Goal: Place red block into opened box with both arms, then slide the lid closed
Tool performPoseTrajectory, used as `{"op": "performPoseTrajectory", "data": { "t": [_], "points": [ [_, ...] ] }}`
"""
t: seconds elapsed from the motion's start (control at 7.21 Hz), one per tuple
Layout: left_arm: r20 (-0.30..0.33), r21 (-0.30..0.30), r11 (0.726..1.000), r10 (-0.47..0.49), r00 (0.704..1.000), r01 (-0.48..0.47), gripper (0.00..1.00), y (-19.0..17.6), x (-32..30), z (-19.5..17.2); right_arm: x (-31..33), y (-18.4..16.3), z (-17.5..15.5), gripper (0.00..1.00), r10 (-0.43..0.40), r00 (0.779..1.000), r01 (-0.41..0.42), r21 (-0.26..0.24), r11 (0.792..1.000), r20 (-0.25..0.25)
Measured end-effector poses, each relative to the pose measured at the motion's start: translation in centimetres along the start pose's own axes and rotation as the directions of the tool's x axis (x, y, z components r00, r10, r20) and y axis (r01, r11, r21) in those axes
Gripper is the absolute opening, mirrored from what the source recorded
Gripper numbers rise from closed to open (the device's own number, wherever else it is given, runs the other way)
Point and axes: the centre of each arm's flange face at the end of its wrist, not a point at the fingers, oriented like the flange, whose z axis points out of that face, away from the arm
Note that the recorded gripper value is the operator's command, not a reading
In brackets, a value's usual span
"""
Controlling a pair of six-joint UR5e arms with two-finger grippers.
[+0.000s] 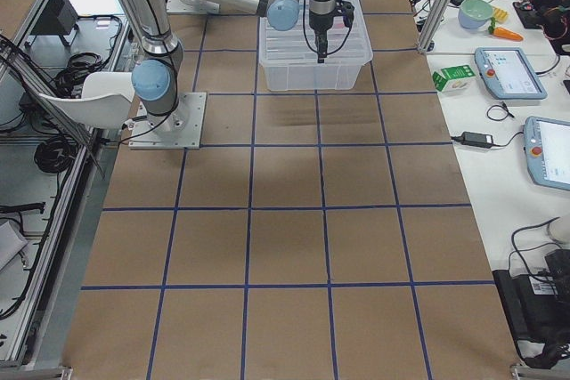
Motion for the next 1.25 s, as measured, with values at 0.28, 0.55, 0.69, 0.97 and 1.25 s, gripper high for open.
{"op": "performPoseTrajectory", "data": {
  "t": [0.28, 0.55, 0.69, 0.97, 1.25],
  "points": [
    [-0.014, 0.006, 0.999, 0.049, 0.999, -0.049, 1.0, 1.3, -5.4, 4.3, 1.2, 0.4, 1.9, 1.0, 0.004, 1.0, -0.004, 0.013, 1.0, -0.002],
    [0.006, 0.036, 0.997, 0.069, 0.998, -0.069, 1.0, 1.5, -6.8, 10.0, 1.5, 0.5, 2.3, 1.0, -0.006, 1.0, 0.006, 0.015, 1.0, -0.004],
    [0.011, 0.043, 0.996, 0.079, 0.997, -0.08, 1.0, 1.2, -7.0, 12.2, 1.6, 0.5, 2.3, 1.0, -0.01, 1.0, 0.01, 0.015, 1.0, -0.006],
    [-0.004, 0.027, 0.992, 0.12, 0.993, -0.12, 1.0, 0.4, -7.7, 15.2, 2.7, 0.4, 2.4, 1.0, -0.001, 1.0, 0.001, 0.015, 1.0, -0.008],
    [-0.034, 0.026, 0.99, 0.14, 0.99, -0.139, 1.0, -0.9, -8.2, 17.5, 5.6, 0.2, 2.3, 1.0, 0.014, 1.0, -0.013, 0.015, 1.0, -0.012]
  ]
}}
